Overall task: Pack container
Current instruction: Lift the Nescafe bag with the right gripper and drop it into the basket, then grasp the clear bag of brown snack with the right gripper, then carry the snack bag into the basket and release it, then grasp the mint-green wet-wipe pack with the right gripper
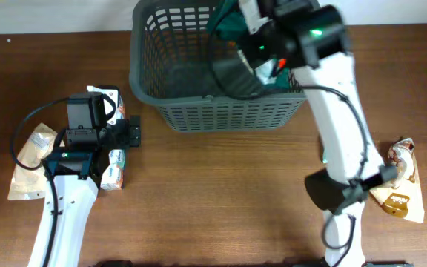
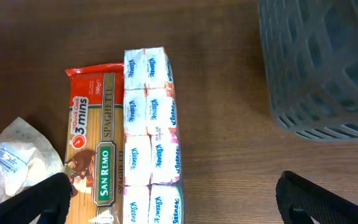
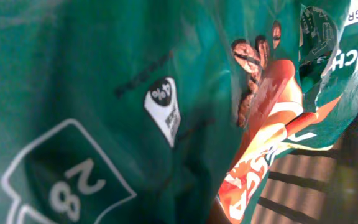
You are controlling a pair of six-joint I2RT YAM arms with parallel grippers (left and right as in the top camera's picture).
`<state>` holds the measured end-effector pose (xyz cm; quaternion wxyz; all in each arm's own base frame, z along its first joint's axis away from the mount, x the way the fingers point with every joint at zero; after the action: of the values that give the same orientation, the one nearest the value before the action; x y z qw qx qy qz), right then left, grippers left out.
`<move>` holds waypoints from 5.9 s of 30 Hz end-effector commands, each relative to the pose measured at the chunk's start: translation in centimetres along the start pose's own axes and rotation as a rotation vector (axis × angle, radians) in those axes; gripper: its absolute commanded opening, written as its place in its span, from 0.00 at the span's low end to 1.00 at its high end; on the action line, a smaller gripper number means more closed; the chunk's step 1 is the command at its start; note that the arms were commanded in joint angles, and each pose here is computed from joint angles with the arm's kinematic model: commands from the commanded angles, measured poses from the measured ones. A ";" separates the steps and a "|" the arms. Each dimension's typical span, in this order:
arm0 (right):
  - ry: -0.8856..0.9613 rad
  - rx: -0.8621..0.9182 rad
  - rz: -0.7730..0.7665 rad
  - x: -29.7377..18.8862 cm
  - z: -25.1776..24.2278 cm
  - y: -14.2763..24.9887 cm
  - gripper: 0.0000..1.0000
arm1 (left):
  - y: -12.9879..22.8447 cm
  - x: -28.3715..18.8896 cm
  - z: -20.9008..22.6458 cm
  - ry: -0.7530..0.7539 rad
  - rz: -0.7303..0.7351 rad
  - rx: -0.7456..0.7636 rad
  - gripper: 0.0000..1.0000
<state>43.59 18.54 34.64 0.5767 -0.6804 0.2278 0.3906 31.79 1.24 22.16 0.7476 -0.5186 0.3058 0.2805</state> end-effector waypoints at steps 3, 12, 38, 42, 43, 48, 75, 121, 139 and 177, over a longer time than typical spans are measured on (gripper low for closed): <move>-0.038 0.023 0.082 4.3 1.3 1.0 0.04 | -0.8 -0.4 0.4 -0.009 -0.023 0.011 0.99; -0.023 -0.001 0.223 9.7 2.2 4.2 0.14 | -0.8 -0.4 0.4 -0.009 -0.023 0.011 0.99; 0.425 0.405 -0.265 -17.2 -17.5 3.4 0.65 | -0.8 -0.4 0.4 -0.009 -0.023 0.011 0.99; 0.568 0.648 -0.225 -18.8 -26.5 11.1 0.68 | -0.8 -0.4 0.4 -0.009 -0.023 0.012 0.99; 0.592 0.690 -0.209 -18.4 -27.7 12.9 0.69 | -0.8 -0.4 0.4 -0.009 -0.023 0.011 0.99; 0.678 0.914 -0.115 -13.7 -31.7 22.6 0.73 | -0.8 -0.4 0.4 -0.009 -0.023 0.012 0.99; 0.555 1.002 0.557 6.0 -30.6 40.0 0.88 | -0.8 -0.4 0.4 -0.009 -0.023 0.012 0.99; -0.156 -0.276 -0.396 -10.8 -3.6 -3.2 0.03 | -0.8 -0.4 0.4 -0.009 -0.023 0.011 0.99; -0.206 -0.206 -0.031 9.6 -1.4 -0.4 0.04 | -0.8 -0.4 0.4 -0.009 -0.023 0.012 0.99; 0.414 0.705 -0.191 -11.2 -26.4 17.8 0.78 | -0.8 -0.4 0.4 -0.009 -0.022 0.012 0.99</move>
<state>31.38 -12.27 39.31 0.7181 -0.6034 0.3416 0.0593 31.81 1.26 22.21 0.7477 -0.5187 0.3053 0.2804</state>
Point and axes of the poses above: each gripper's point midway between its finger pads, its own x axis out along the fingers, its own z axis along the line the jaws close on, y = z × x, the point moved 5 cm from there along -x, back along the fingers, and after that the axes turned 14 degrees about x, right-handed, at the moved point
